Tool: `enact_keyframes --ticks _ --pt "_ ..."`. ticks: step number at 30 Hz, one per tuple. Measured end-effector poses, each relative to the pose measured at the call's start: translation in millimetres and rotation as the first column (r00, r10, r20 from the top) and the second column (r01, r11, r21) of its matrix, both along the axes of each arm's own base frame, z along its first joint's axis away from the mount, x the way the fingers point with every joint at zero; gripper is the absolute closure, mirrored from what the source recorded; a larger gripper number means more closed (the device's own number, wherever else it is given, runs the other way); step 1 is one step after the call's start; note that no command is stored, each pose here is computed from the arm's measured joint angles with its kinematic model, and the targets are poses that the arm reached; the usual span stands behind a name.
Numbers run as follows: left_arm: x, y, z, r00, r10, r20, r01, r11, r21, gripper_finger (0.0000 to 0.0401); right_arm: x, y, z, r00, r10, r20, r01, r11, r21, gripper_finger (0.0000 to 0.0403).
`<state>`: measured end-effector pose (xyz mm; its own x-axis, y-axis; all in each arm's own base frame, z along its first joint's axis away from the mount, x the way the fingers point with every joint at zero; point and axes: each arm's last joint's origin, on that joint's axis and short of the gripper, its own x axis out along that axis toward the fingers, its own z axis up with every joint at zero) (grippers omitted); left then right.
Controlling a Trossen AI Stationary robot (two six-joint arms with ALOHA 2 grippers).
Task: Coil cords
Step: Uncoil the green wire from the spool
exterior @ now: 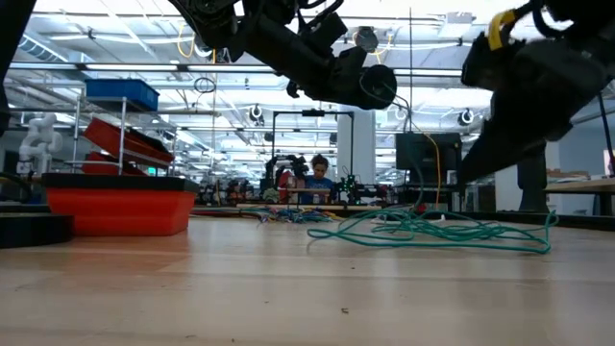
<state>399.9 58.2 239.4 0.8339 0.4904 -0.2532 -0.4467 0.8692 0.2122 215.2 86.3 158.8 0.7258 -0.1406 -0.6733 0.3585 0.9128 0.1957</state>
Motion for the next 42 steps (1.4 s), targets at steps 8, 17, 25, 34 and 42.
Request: enact_keyframes --ticks 8,17,25,34,42 --pt "0.1 0.0 0.5 1.000 0.000 0.006 0.000 1.000 0.001 0.0401 3.8 4.4 40.3 0.952 0.064 0.300 -0.017 0.988 -0.155 0.0233" --pt "0.7 -3.0 1.0 1.000 -0.009 0.011 0.009 1.000 0.000 0.0401 5.7 -13.9 57.3 0.929 -0.029 0.368 0.180 0.906 -0.383 0.0261" --pt "0.8 -3.3 0.9 1.000 -0.016 0.011 0.016 1.000 -0.003 0.0401 19.7 -40.0 58.1 0.925 -0.078 0.371 0.258 0.848 -0.464 0.0264" --pt "1.0 -3.6 0.9 0.999 -0.029 0.013 0.029 1.000 -0.008 0.0401 27.4 -65.8 55.7 0.926 -0.090 0.368 0.245 0.882 -0.403 0.0264" --pt "1.0 -3.6 0.9 0.999 -0.029 0.013 0.030 1.000 -0.008 0.0401 35.6 -77.3 47.3 0.932 -0.075 0.355 0.212 0.906 -0.366 0.0283"
